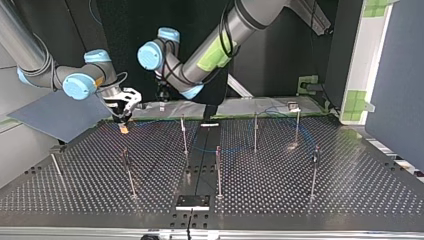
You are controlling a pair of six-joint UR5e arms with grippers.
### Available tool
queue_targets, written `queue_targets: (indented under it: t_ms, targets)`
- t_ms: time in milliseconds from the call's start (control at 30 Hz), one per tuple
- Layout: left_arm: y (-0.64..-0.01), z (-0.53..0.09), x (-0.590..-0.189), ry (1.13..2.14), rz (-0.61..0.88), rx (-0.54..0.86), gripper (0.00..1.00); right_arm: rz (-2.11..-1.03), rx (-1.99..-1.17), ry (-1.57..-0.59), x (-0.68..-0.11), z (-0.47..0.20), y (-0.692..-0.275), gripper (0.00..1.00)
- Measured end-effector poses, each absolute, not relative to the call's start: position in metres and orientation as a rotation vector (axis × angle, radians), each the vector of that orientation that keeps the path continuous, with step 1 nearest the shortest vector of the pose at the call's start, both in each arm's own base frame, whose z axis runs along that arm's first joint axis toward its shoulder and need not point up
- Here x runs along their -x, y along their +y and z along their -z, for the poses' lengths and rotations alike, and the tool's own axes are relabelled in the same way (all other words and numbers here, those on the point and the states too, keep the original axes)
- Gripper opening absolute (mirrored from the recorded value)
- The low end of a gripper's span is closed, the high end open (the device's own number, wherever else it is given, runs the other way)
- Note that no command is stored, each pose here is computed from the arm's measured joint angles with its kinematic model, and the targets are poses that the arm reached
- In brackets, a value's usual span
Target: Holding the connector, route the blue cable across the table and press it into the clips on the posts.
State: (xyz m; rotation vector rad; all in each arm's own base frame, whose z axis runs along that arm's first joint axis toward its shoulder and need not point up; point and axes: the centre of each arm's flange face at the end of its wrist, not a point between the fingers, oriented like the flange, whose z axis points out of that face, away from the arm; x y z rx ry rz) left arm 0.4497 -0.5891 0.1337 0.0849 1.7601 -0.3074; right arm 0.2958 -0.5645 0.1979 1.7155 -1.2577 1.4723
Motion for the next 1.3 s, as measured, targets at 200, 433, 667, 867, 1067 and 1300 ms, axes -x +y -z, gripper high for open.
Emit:
queue_targets:
  t_ms: [200, 433, 667, 867, 1067, 1300]
  targets:
    - [-0.597, -0.154, -0.463, 1.701, 0.316, -0.028, 1.00, -1.473, -1.717, -1.257, -0.296, -0.198, -0.564, 0.00]
    - [-0.602, -0.154, -0.482, 1.675, 0.316, 0.005, 1.00, -1.473, -1.717, -1.257, -0.296, -0.198, -0.565, 0.00]
    - [-0.610, -0.133, -0.496, 1.676, 0.307, 0.022, 1.00, -1.474, -1.719, -1.254, -0.296, -0.198, -0.565, 0.00]
    - [-0.616, -0.130, -0.509, 1.650, 0.308, 0.053, 1.00, -1.475, -1.721, -1.252, -0.296, -0.198, -0.564, 0.00]
    - [-0.623, -0.140, -0.510, 1.640, 0.312, 0.060, 1.00, -1.478, -1.724, -1.250, -0.297, -0.198, -0.564, 0.00]
    - [-0.621, -0.140, -0.506, 1.656, 0.275, 0.066, 0.71, -1.478, -1.725, -1.250, -0.296, -0.198, -0.564, 0.00]
